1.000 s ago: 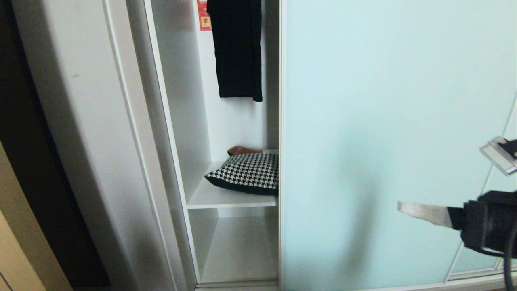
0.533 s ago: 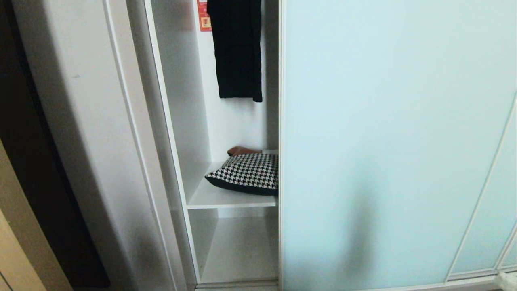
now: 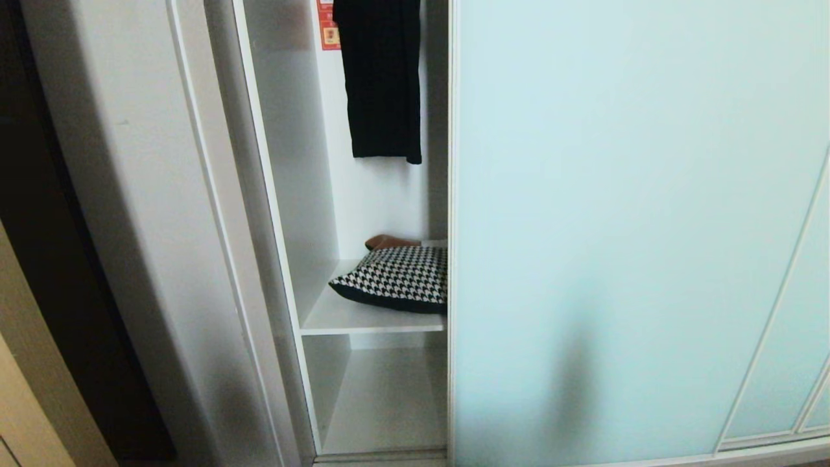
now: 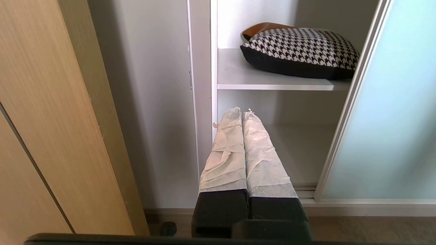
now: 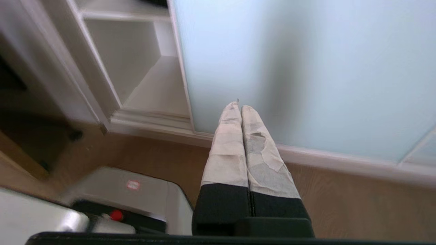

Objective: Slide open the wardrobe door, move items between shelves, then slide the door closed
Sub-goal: Close the door

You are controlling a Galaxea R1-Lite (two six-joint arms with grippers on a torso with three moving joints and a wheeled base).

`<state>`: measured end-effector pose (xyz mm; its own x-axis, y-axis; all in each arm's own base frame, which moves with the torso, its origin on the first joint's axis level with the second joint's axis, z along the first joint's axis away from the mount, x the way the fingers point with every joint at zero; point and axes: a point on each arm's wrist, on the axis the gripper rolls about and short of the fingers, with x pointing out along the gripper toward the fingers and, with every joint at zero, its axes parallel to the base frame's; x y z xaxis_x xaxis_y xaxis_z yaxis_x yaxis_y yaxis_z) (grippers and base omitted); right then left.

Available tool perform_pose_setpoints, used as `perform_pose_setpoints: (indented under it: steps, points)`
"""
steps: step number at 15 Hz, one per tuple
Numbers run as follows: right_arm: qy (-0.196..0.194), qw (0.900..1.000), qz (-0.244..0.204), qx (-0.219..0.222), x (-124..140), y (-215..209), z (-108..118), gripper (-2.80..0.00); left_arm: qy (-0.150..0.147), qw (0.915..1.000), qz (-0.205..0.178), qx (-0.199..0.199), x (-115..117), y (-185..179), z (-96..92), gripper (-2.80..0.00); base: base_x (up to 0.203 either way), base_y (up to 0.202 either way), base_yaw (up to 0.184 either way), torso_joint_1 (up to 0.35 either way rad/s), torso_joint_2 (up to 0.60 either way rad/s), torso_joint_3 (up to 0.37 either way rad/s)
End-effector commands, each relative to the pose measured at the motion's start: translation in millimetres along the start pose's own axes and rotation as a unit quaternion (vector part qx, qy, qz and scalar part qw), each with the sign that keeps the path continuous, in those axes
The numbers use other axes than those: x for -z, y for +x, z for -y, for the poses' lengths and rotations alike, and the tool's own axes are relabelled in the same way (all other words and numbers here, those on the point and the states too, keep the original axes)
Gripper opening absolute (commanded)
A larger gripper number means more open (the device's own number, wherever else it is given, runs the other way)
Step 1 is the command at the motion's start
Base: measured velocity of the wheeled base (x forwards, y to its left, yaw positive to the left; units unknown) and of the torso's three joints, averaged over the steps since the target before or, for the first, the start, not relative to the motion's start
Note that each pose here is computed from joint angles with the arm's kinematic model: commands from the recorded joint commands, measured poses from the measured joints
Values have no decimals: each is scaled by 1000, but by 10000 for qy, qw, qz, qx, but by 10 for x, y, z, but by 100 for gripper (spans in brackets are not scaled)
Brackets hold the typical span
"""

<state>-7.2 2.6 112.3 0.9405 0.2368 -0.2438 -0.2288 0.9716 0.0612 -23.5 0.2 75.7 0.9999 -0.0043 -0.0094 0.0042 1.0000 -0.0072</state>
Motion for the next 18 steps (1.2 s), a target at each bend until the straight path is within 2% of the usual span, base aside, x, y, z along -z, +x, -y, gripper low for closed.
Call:
perform_pose_setpoints:
  steps: [1, 2, 3, 4, 6, 8, 10, 13, 16, 18]
  points:
    - [-248, 9996, 149, 7, 155, 93, 17, -280, -2, 10000, -7, -3, 0, 1, 0, -280, 0, 0, 0, 0, 0, 0]
    - [-302, 9984, 476, 56, 155, 119, 23, -280, -2, 10000, -7, 1, 0, 1, 0, -280, 0, 0, 0, 0, 0, 0]
    - [-189, 9977, 634, 137, 145, 124, 28, -280, -2, 10000, -7, 2, 0, 1, 0, -280, 0, 0, 0, 0, 0, 0]
    - [-36, 9982, 549, 222, 171, 129, 33, -280, -2, 10000, -7, 1, 0, 1, 0, -280, 0, 0, 0, 0, 0, 0]
    - [22, 9985, 355, 416, 213, 131, 43, -280, -2, 10000, -7, 0, 0, 1, 0, -280, 0, 0, 0, 0, 0, 0]
    - [70, 9960, 416, 788, 224, 118, 43, -280, -2, 10000, -7, 2, 0, 1, 0, -280, 0, 0, 0, 0, 0, 0]
    - [43, 9926, 759, 942, 264, 52, 27, -280, -2, 10000, -7, -2, 0, 1, 0, -280, 0, 0, 0, 0, 0, 0]
    - [-77, 9843, 1492, 941, 329, -65, -1, -280, -2, 10000, -7, -1, 0, 1, 0, -280, 0, 0, 0, 0, 0, 0]
    - [103, 9814, 1475, 1223, 362, -73, 12, -280, -2, 10000, -7, -3, 0, 1, 0, -280, 0, 0, 0, 0, 0, 0]
    - [-93, 9831, 1352, 1232, 382, -67, 12, -280, -2, 10000, -7, -2, 0, 1, 0, -280, 0, 0, 0, 0, 0, 0]
